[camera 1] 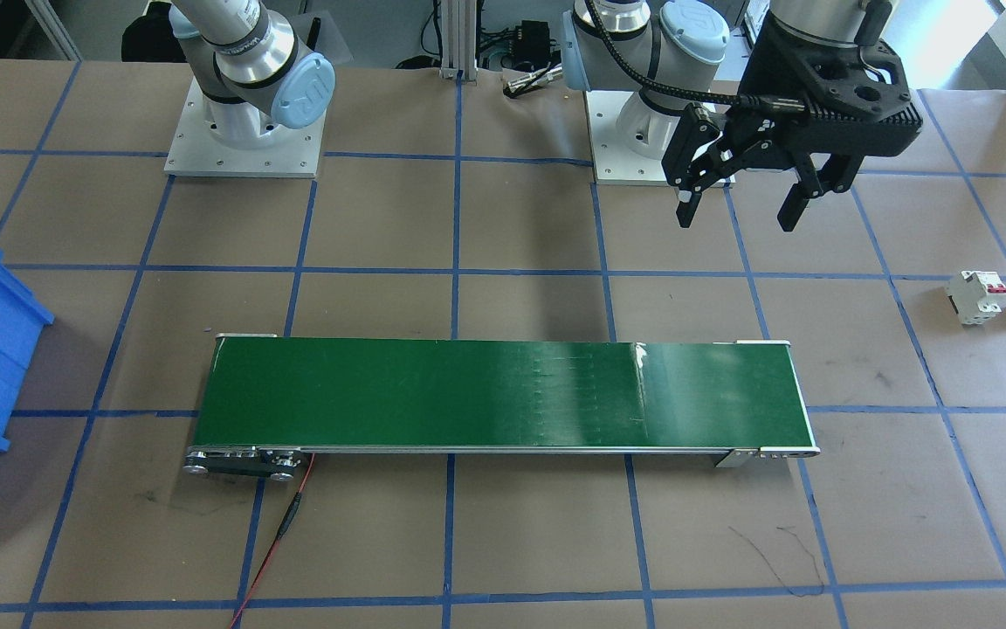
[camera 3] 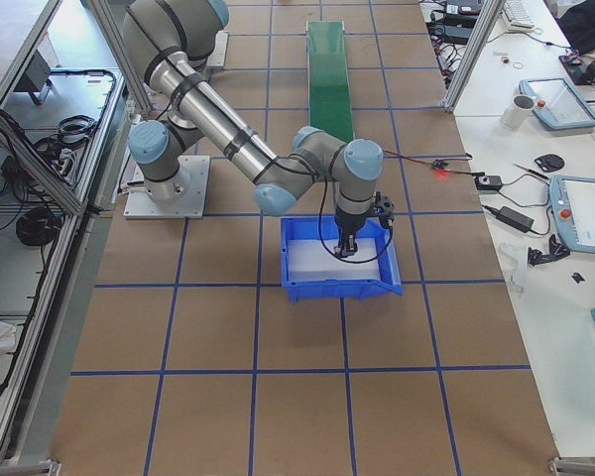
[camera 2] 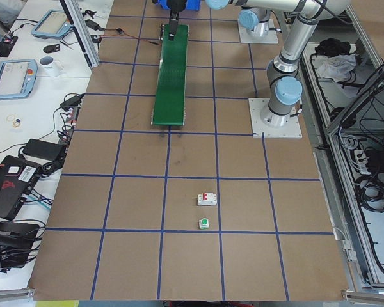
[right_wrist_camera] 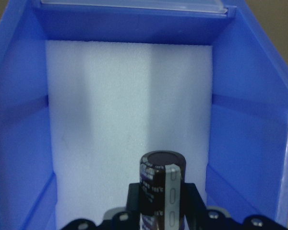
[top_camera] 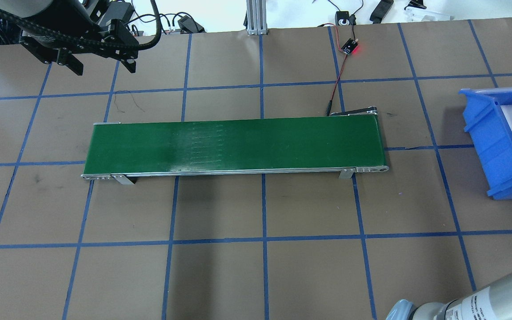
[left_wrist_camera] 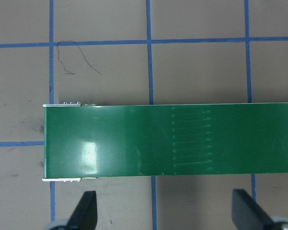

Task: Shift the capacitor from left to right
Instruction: 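Carry the capacitor with the right gripper over the blue bin, then lower the capacitor into the blue bin and open the right gripper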

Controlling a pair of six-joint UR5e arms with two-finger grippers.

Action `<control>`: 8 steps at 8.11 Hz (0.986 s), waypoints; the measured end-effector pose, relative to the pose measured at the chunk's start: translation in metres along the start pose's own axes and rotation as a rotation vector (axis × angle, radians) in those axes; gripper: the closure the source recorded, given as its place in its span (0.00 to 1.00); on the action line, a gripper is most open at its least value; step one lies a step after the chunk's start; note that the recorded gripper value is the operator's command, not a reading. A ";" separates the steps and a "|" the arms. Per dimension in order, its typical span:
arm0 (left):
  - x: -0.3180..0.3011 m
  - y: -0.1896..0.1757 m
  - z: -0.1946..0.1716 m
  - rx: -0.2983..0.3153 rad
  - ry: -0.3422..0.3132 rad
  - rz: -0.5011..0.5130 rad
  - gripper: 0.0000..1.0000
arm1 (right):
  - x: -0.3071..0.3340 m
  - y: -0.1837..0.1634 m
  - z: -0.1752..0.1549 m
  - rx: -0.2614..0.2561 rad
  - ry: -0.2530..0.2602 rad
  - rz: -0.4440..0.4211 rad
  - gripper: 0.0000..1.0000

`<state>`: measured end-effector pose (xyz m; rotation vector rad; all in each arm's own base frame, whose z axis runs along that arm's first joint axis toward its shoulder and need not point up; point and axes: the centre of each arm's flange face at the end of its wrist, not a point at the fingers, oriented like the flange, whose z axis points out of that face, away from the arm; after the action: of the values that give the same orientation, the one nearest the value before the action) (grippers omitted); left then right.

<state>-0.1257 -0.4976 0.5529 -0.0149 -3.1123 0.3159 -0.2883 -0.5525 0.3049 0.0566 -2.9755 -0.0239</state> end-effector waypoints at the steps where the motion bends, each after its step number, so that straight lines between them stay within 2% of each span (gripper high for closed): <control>1: 0.000 0.000 0.000 0.000 0.000 0.000 0.00 | 0.003 -0.005 0.012 0.011 0.001 0.017 1.00; 3: 0.000 0.000 0.000 0.000 0.000 0.000 0.00 | 0.002 -0.012 0.033 0.025 -0.030 0.031 1.00; 6: 0.000 0.000 0.000 0.001 0.000 0.000 0.00 | -0.001 -0.017 0.066 -0.007 -0.074 0.022 1.00; 7: 0.000 0.000 -0.001 0.001 0.000 0.000 0.00 | -0.002 -0.016 0.072 -0.016 -0.082 0.016 0.68; 8: 0.000 0.000 -0.001 0.001 0.000 0.000 0.00 | -0.003 -0.016 0.076 -0.023 -0.087 0.013 0.09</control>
<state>-0.1258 -0.4971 0.5534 -0.0153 -3.1121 0.3175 -0.2969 -0.5671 0.2295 0.0349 -3.0622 -0.0613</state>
